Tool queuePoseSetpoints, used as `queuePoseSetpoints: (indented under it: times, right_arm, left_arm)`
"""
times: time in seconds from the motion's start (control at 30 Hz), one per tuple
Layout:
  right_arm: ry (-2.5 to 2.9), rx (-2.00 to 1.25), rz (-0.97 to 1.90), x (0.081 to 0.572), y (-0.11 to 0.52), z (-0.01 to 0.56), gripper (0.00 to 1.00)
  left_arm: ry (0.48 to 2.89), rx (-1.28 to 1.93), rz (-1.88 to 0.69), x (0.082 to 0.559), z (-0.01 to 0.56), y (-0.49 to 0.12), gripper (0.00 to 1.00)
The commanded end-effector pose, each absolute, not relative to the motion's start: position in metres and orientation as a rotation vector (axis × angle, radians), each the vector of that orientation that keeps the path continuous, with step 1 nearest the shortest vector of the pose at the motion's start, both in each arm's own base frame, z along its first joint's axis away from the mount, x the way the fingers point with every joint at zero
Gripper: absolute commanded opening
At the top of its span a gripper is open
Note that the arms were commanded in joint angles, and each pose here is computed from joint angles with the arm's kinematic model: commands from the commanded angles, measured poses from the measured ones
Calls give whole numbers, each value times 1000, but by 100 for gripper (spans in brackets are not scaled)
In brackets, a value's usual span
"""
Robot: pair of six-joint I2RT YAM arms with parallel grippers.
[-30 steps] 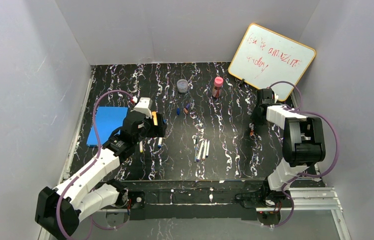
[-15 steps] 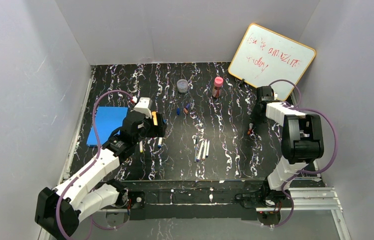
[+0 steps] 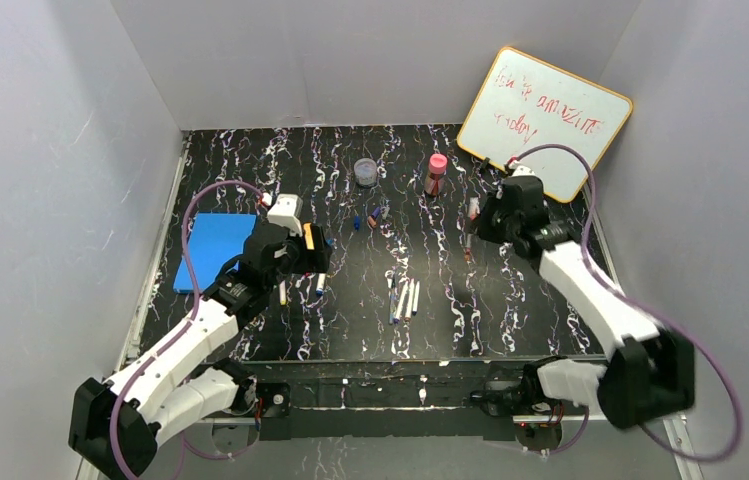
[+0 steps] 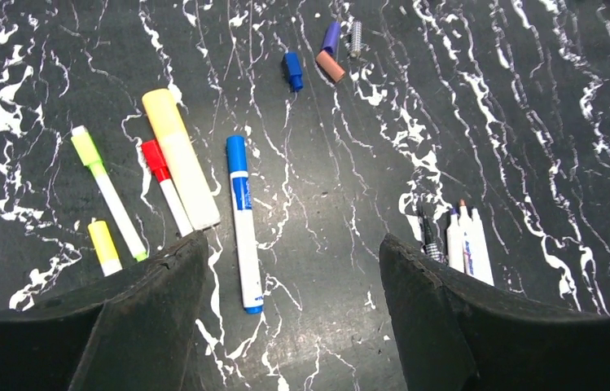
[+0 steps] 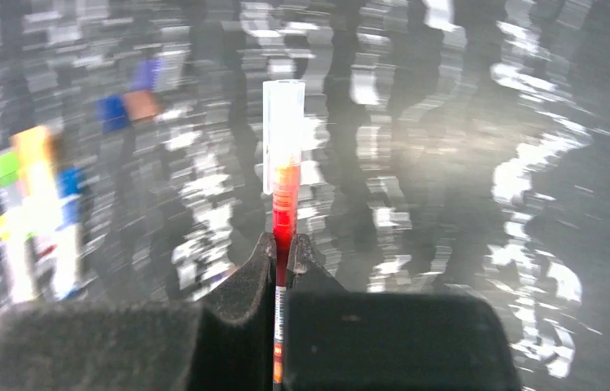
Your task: Open the pen caps
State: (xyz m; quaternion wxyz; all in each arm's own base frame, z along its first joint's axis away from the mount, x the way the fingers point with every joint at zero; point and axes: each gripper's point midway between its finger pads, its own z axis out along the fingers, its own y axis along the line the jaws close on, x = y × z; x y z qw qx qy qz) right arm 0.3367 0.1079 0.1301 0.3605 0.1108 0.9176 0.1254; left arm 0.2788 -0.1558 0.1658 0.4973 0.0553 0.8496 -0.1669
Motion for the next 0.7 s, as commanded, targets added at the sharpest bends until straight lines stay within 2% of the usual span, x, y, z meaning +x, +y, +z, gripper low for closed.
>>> queuePoseSetpoints:
  times: [0.0,0.1,0.3,0.43,0.67]
  right_arm:
    - [2128,-61,775,288,187,205,1]
    - [2042,-263,989,243,229,226,1]
    - [1936,-424,1147,194,278,245,1]
    - [1854,-484,1206,181,306,262,1]
    - [1786,-485,1247,178,320,275,1]
  left_arm:
    - [1967,141,-486,279,185,-165,75]
    - [1857,205,-800,265,217,-208,77]
    - [1699,173,-1308,249,284,-263,78]
    - [1703,202,-1413,245,301,-282,77]
    - [1749,185,-1398,243,298,-286,74]
